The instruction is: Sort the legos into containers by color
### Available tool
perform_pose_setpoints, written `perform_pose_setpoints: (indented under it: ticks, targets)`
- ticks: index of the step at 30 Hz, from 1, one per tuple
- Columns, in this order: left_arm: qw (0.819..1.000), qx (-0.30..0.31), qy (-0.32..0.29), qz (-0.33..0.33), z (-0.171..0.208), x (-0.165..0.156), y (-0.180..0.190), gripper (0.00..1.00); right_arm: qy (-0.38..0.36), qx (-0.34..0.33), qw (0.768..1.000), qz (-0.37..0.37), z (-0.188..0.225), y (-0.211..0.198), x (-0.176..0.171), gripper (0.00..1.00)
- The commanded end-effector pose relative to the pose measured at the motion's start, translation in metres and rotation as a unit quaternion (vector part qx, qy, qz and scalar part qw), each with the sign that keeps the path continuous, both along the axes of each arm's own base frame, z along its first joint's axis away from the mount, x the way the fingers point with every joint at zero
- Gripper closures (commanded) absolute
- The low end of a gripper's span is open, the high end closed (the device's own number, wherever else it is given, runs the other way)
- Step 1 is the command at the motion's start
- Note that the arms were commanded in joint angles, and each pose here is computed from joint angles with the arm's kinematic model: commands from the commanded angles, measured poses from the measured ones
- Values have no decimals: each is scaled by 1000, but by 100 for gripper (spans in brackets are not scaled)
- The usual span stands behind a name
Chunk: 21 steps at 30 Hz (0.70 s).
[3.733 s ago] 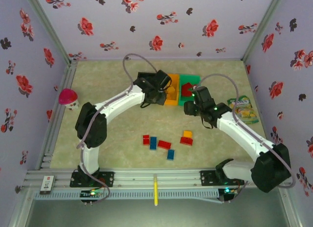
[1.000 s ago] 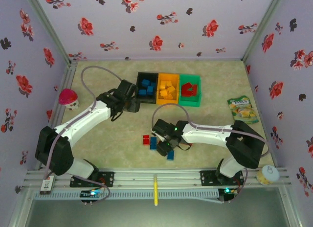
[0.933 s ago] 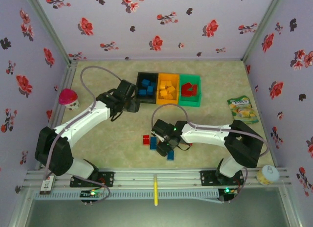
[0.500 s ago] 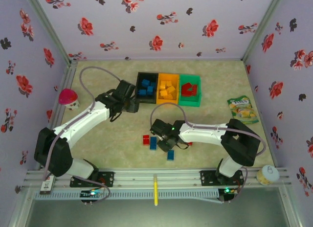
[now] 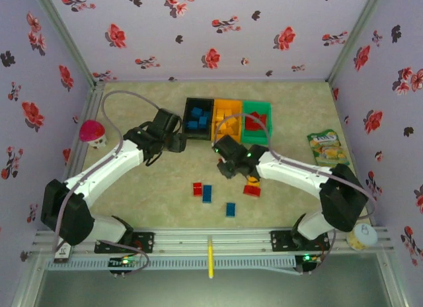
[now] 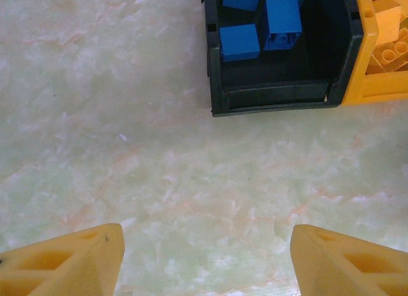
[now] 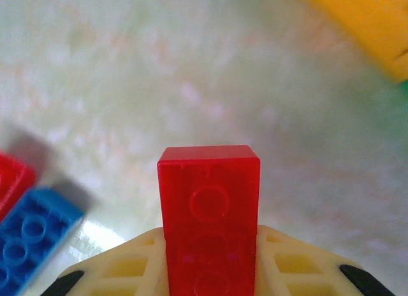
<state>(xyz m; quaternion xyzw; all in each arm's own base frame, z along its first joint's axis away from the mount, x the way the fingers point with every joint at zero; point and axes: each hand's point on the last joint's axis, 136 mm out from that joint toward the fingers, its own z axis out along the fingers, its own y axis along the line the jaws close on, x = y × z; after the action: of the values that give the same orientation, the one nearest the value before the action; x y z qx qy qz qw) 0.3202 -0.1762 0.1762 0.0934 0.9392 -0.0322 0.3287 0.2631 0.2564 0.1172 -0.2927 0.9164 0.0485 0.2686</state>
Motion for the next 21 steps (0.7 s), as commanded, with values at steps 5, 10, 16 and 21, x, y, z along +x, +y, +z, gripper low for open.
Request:
perform_pose_setpoints:
  ticks: [5,10,16,21]
  targets:
    - [1000,-13,-2,9,6,-6,6,31,-63,15,994,-92,62,-42,67,70]
    - [1000,-16,2,-1,5,-8,3,32,-66,30,986,-149,71,-75,106,70]
    - [999,-36,9,-26,6,-13,-8,31,-49,30,978,-200,56,-109,158,68]
    - [995,-60,26,-76,-1,-23,-38,31,-18,15,975,-223,26,-119,193,55]
